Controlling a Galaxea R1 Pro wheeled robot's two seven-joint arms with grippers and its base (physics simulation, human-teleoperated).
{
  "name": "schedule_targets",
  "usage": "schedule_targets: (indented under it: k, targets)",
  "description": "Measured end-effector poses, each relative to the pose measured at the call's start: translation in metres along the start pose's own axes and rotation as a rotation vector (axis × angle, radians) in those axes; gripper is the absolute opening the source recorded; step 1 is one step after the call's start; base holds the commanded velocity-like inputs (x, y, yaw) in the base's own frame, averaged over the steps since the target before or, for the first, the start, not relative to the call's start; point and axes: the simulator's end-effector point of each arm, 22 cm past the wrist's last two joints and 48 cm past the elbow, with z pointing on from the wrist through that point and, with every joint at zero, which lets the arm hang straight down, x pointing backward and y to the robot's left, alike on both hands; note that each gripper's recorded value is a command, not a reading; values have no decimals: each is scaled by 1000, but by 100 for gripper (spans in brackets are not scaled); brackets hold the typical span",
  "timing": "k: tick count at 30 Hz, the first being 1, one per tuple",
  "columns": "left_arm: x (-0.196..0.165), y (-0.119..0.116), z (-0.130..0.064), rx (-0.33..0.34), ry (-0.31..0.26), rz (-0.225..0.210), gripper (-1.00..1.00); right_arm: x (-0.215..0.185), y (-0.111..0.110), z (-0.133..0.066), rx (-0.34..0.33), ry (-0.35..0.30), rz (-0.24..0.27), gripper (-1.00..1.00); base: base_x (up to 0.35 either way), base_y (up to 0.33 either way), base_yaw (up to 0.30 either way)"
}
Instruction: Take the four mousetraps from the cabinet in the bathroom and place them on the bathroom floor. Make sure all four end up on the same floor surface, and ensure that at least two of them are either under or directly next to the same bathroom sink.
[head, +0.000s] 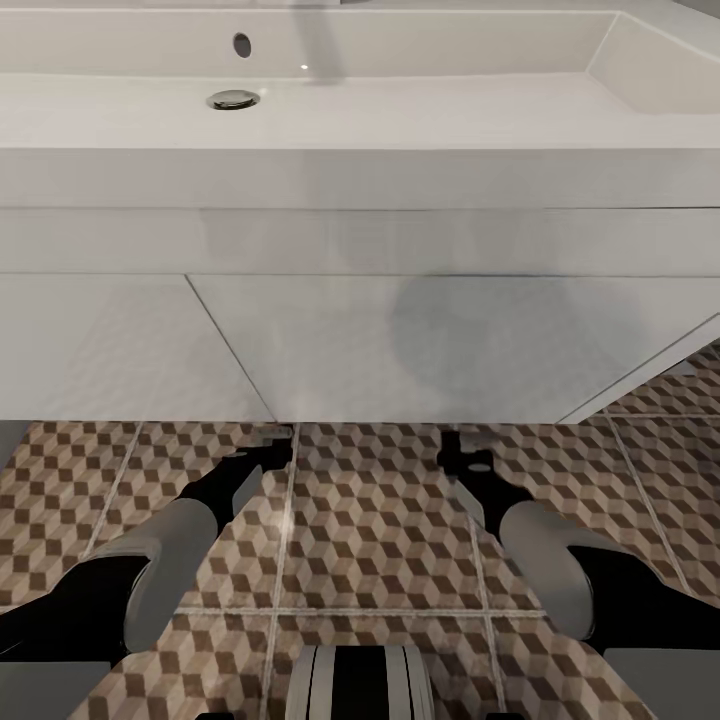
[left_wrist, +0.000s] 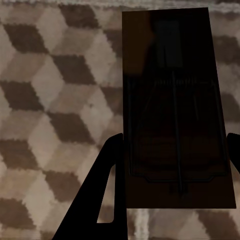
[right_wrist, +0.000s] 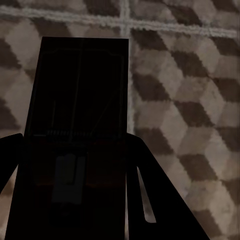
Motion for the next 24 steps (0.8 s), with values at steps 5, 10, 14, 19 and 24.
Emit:
schedule_targets:
  k: [5, 10, 14, 19, 24]
  targets:
    - [1, 0, 0, 0, 3, 2, -100, -4, -2, 0, 3, -4, -5, -100, 0, 0, 0]
    - [1, 0, 0, 0, 4, 1, -100, -7, -2, 0, 5, -9, -6, -100, 0, 0, 0]
    - [1, 0, 0, 0, 4, 0, -100, -7, -3, 0, 5, -11, -7, -100, 0, 0, 0]
    - [1, 1, 0, -1, 4, -3, -100, -8, -3, 1, 5, -12, -7, -100, 0, 0, 0]
    - [1, 2, 0, -2, 4, -7, -100, -8, -3, 1, 6, -12, -6, -100, 0, 0, 0]
